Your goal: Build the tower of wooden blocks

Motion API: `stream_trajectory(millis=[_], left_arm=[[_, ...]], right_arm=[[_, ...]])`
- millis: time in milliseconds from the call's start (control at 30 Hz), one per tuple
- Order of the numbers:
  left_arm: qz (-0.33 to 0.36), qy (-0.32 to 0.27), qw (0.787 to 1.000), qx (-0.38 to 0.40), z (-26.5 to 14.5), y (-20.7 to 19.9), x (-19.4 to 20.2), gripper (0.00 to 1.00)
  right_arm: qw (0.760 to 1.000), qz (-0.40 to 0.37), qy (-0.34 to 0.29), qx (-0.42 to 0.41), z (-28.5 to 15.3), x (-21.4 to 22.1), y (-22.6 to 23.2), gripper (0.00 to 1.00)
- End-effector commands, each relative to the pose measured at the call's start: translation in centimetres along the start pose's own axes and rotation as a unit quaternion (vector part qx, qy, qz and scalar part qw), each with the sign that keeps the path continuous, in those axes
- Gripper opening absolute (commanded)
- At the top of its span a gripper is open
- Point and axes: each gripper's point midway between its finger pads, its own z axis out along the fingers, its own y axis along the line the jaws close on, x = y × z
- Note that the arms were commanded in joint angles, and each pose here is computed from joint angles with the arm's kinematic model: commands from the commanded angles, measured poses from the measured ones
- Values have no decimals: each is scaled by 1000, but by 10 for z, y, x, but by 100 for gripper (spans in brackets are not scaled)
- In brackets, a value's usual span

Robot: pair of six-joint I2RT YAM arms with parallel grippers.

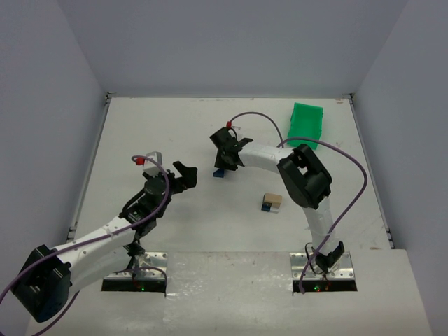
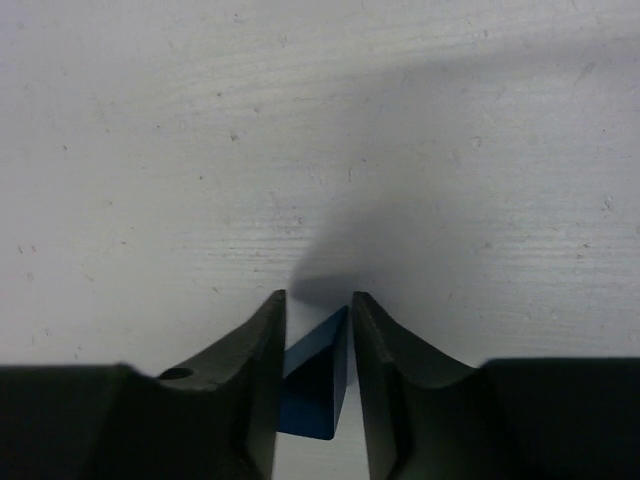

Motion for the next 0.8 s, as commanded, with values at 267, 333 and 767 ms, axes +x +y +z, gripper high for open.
stream_trajectory(millis=[267,333,767], left_arm=[[-12,-26,1000,10,0,-6,-12,100],[-12,-26,1000,9,0,-5,-12,100],[-9,-32,999,-5,0,1,-14,100]], right_arm=[[997,-40,-64,32,-30,-7,-19,0],[994,-62,-73,53,-34,-10,-28,0],[881,-281,-81,372,-76,-48,-130,0]])
